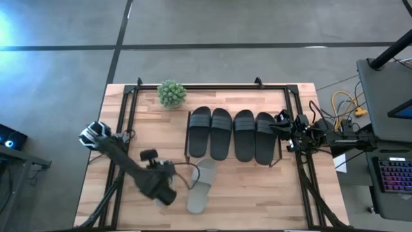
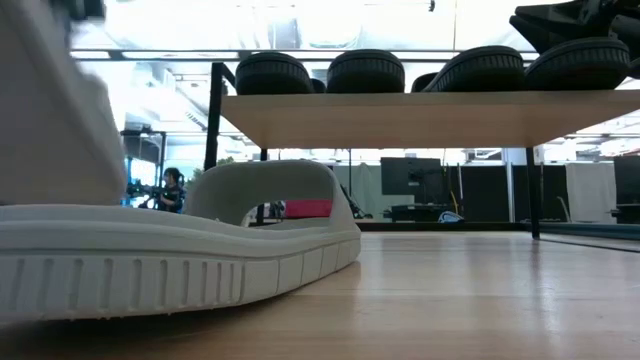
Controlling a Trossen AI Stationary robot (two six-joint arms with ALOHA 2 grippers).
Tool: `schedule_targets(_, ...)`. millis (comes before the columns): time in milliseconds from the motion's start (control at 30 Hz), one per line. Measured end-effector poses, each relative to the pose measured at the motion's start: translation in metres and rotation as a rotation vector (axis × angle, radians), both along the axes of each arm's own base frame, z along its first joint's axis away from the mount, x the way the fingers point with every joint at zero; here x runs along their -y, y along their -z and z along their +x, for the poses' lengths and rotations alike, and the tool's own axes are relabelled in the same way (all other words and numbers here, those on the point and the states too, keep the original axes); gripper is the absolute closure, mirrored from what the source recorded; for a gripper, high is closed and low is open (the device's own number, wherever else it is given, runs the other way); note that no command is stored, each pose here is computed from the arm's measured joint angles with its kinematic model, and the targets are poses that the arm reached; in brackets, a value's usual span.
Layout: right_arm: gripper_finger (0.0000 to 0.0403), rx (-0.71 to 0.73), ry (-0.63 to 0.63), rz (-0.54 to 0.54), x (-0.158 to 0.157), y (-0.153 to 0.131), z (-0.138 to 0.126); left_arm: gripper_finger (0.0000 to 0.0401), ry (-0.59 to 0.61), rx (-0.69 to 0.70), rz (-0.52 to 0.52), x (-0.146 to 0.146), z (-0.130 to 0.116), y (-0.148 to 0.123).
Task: Pick and place slides into the shelf
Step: Move the gray slipper to the bottom center of the table
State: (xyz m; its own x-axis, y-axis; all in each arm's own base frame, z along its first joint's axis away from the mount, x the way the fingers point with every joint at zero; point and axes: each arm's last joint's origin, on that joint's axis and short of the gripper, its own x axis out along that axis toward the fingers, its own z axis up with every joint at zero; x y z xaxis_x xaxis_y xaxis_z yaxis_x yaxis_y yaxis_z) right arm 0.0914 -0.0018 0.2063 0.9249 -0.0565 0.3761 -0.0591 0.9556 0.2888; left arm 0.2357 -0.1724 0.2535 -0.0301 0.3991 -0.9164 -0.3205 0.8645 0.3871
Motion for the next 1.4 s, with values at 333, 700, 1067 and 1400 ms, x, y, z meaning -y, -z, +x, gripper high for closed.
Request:
schedule_targets(333, 0.0364, 0.0, 0.0, 0.0, 0.0, 0.0, 0.0, 0.0401, 0.377, 0.358, -0.315, 0.068, -0.006, -0.08)
schedule_targets(700, 0.0364, 0.0, 0.0, 0.0, 0.0, 0.0, 0.0, 0.0401, 0.645, 0.749, -0.048, 0.102, 0.077, -0.057)
schedule_targets(1067, 0.0364, 0.0, 0.0, 0.0, 0.0, 0.0, 0.0, 0.0401, 0.529, 0.696, 0.169, 0.081, 0.17, -0.008)
schedule_targets(1400, 0.0364, 0.0, 0.0, 0.0, 0.0, 0.0, 0.0, 0.0401, 0.64, 0.513, 0.463, 0.087, 0.202, 0.038)
